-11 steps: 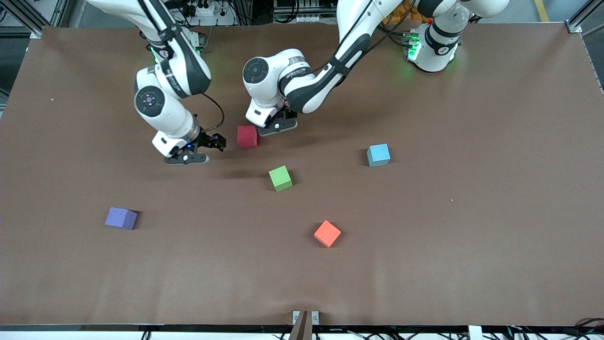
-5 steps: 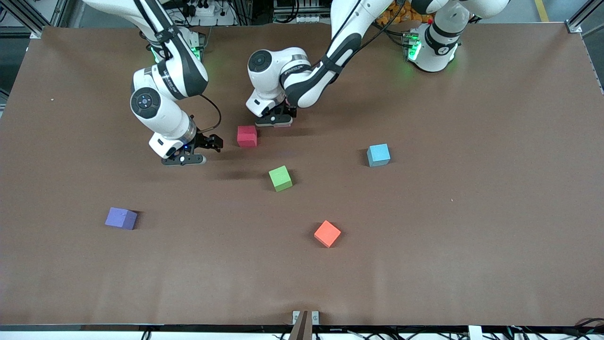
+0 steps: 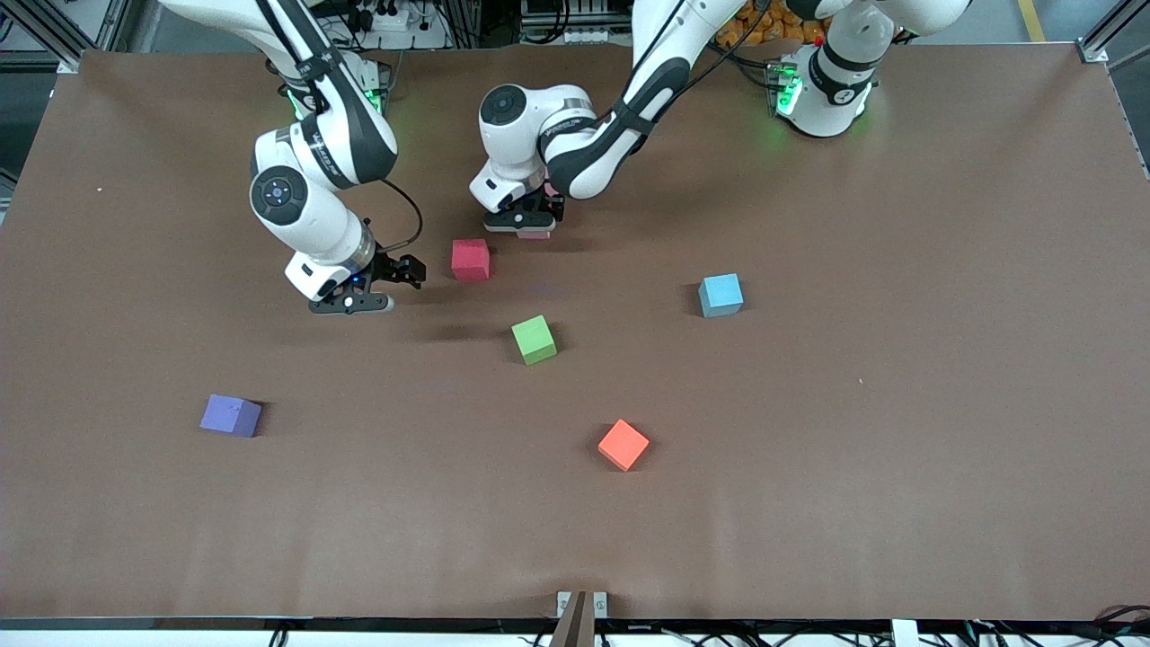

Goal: Arrange blocks into number 1
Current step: 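Place the pink cube in line with the left gripper while the right gripper grasps red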

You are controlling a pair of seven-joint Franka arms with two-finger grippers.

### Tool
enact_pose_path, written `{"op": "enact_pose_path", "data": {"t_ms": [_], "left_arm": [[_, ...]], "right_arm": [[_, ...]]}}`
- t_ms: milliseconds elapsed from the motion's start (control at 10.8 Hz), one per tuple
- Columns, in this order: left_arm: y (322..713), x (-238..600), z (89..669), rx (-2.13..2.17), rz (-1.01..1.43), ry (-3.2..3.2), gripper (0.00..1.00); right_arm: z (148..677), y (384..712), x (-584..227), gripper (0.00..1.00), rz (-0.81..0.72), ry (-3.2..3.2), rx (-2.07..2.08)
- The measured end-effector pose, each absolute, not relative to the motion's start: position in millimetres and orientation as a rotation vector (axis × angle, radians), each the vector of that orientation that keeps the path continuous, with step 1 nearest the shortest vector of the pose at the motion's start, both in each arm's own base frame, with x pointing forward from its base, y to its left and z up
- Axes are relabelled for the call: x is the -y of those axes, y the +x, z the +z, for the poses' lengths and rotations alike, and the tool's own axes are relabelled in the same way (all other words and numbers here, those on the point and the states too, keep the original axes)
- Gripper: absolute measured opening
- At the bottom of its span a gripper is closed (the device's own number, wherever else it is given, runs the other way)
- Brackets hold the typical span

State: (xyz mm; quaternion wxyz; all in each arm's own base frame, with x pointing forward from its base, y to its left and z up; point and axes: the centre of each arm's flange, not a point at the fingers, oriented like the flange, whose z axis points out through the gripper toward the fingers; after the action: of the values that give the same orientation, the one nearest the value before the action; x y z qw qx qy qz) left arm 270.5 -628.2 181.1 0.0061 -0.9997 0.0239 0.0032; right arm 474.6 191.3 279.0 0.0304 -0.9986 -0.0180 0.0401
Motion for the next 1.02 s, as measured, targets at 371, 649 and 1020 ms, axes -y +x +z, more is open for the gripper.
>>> {"op": "enact_pose_path", "data": {"t_ms": [371,649,1020], "left_arm": [[250.6,623.6,181.4,-0.132,0.028,-3.116,0.64],[247.4,618.9,176.6,-0.148,0.037,-3.102,0.89],[254.3,620.0,189.5,-0.136,0.015,-3.123,1.0]], "right_arm": [[279.0,470.2,-202.0,1.0,0.125,-3.078,0.088],[279.0,469.4,-203.7,1.0,0.125,-3.078,0.094],[279.0,465.6,-212.3,1.0,0.129,-3.073,0.108]]}}
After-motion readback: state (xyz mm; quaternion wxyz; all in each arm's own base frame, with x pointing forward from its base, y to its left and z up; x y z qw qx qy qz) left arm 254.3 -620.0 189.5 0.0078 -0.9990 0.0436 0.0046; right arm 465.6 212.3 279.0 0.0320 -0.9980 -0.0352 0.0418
